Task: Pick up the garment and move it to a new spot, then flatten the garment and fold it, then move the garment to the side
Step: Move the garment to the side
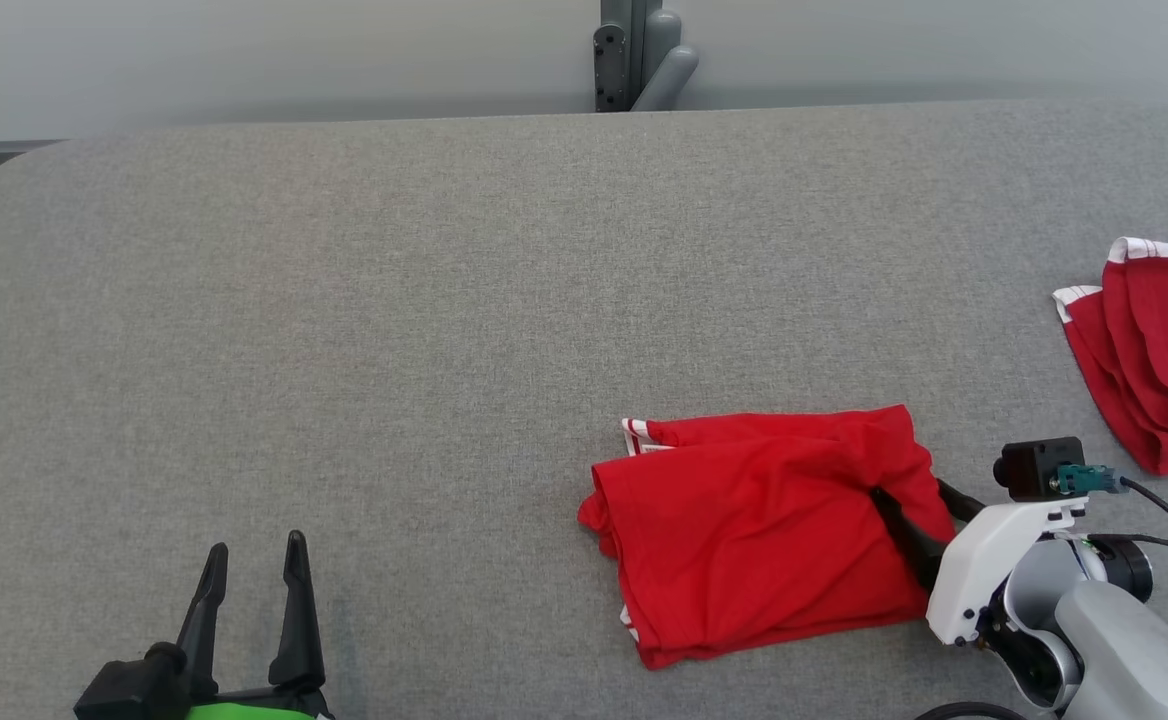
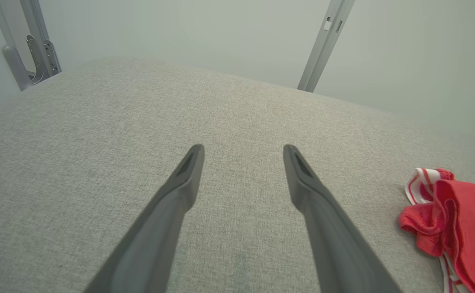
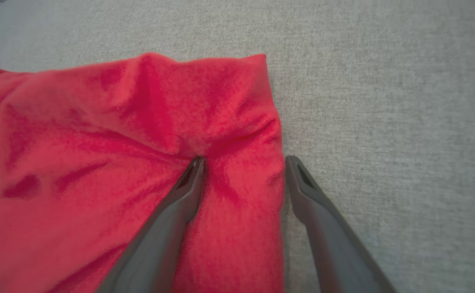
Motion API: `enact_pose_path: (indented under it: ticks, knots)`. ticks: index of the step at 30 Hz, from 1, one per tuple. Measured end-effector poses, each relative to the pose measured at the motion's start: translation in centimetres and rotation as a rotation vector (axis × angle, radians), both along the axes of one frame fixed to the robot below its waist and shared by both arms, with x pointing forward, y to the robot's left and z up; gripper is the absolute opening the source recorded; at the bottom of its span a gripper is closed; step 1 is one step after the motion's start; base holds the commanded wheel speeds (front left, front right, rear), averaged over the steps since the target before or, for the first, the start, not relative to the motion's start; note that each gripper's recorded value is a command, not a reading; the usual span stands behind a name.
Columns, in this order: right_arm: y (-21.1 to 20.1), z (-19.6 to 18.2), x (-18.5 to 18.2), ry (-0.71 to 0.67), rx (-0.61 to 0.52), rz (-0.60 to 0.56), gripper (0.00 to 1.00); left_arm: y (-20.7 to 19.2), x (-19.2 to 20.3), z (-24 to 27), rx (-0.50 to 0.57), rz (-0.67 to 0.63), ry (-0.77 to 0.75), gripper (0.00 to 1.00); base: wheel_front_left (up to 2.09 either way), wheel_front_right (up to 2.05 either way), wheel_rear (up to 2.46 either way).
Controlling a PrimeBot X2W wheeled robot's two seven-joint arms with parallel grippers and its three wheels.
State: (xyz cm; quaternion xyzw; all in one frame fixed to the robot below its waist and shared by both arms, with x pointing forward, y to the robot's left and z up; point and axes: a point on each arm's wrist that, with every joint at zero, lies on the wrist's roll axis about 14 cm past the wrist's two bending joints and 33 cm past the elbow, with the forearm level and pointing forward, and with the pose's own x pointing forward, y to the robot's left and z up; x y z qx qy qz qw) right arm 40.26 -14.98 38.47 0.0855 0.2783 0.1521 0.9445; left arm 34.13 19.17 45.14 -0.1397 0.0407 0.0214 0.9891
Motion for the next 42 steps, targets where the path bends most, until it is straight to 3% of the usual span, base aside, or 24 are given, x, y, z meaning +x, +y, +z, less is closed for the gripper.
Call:
enact_pose_path:
  ticks: [4, 5, 6, 13, 28, 42]
  knots:
    - [0.2, -0.2, -0.1, 0.036, 0.035, -0.006, 1.00, -0.1, 0.1, 0.0, 0.000, -0.001, 0.000, 1.00, 0.00, 0.00, 0.00]
    - [0.1, -0.1, 0.1, 0.036, 0.047, -0.020, 0.58, -0.1, 0.1, 0.0, 0.000, -0.002, -0.001, 1.00, 0.00, 0.00, 0.00]
    - [0.1, -0.1, 0.1, 0.039, 0.063, -0.030, 0.00, -0.2, 0.2, 0.0, -0.001, -0.003, -0.001, 1.00, 0.00, 0.00, 0.00]
    - [-0.4, 3.5, 1.5, -0.040, 0.141, -0.050, 0.00, -1.7, 1.1, 0.1, -0.004, -0.053, -0.008, 1.00, 0.00, 0.00, 0.00]
    - [-11.7, 14.7, 4.5, -0.223, -0.043, -0.144, 0.00, -7.8, 5.0, 0.0, -0.009, -0.250, -0.029, 1.00, 0.00, 0.00, 0.00]
    - [-19.5, 16.5, 6.5, -0.243, -0.105, -0.339, 0.00, -9.4, 6.0, -2.2, 0.005, -0.308, 0.020, 1.00, 0.00, 0.00, 0.00]
